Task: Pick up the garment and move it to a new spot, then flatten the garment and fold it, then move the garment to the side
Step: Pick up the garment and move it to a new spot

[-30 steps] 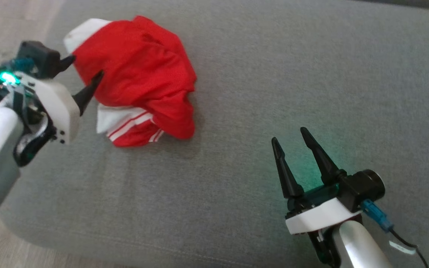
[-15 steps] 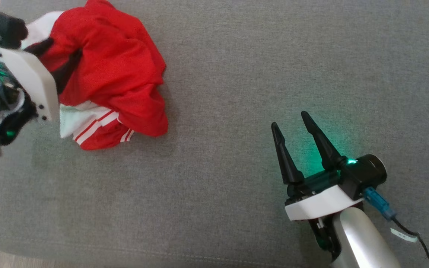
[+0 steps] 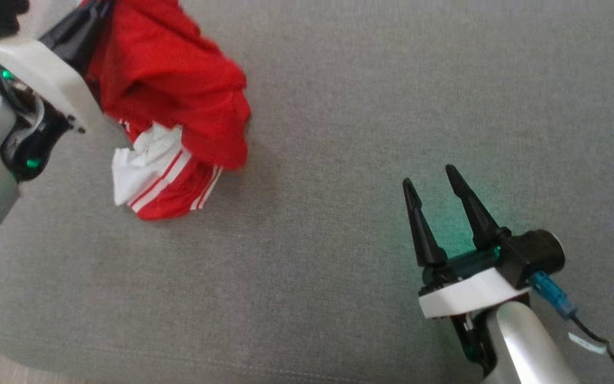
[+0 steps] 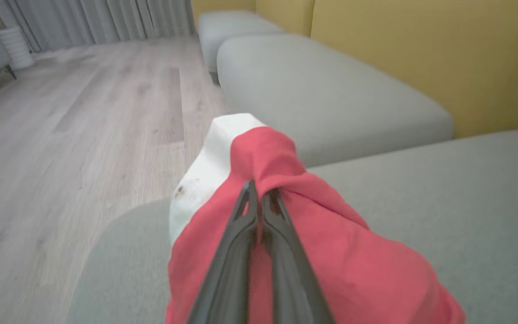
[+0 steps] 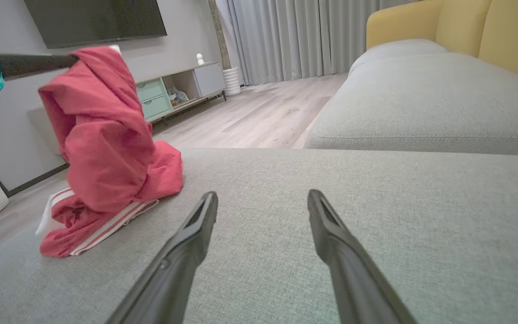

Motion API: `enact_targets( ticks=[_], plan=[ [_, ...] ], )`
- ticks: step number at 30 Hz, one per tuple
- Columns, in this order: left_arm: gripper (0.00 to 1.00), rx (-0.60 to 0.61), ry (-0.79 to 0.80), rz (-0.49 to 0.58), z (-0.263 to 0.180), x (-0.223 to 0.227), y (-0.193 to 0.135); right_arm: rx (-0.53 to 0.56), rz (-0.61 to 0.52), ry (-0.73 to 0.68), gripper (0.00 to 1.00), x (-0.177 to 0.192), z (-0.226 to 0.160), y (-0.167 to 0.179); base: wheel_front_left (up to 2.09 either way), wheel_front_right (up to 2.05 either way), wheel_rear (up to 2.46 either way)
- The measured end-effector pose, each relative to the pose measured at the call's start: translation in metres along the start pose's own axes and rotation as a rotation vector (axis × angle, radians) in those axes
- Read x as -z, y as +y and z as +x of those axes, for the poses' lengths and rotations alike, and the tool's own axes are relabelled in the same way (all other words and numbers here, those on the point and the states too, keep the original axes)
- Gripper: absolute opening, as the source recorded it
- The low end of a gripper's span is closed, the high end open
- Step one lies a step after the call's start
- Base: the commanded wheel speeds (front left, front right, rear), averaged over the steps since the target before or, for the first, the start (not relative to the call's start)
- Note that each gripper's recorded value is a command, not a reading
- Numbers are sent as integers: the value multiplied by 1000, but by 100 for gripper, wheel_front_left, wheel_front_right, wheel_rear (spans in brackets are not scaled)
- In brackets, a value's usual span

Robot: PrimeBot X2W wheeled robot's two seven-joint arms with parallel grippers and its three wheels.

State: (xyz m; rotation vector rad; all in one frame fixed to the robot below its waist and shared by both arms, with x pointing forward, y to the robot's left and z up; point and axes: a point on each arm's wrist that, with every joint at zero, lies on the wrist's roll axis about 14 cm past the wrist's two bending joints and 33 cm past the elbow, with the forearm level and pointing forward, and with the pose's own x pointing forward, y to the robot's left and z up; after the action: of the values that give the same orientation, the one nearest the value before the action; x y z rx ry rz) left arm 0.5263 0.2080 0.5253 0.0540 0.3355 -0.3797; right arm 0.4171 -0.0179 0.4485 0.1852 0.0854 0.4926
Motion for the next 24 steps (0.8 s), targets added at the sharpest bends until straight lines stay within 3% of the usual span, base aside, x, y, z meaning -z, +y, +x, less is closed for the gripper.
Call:
enact_targets(
  ticks=[7,12,24],
  plan=[
    [0,3,-253,8,-33,-68,-11,9,-11,-21,100,-13,-18,6,0,0,0],
    [0,38,-414,-7,-54,-114,-38,38,-17,-70,100,-32,-29,3,0,0,0],
    [0,356,-411,-7,-16,-104,-189,219,-10,-179,100,-67,-74,-42,0,0,0]
  ],
)
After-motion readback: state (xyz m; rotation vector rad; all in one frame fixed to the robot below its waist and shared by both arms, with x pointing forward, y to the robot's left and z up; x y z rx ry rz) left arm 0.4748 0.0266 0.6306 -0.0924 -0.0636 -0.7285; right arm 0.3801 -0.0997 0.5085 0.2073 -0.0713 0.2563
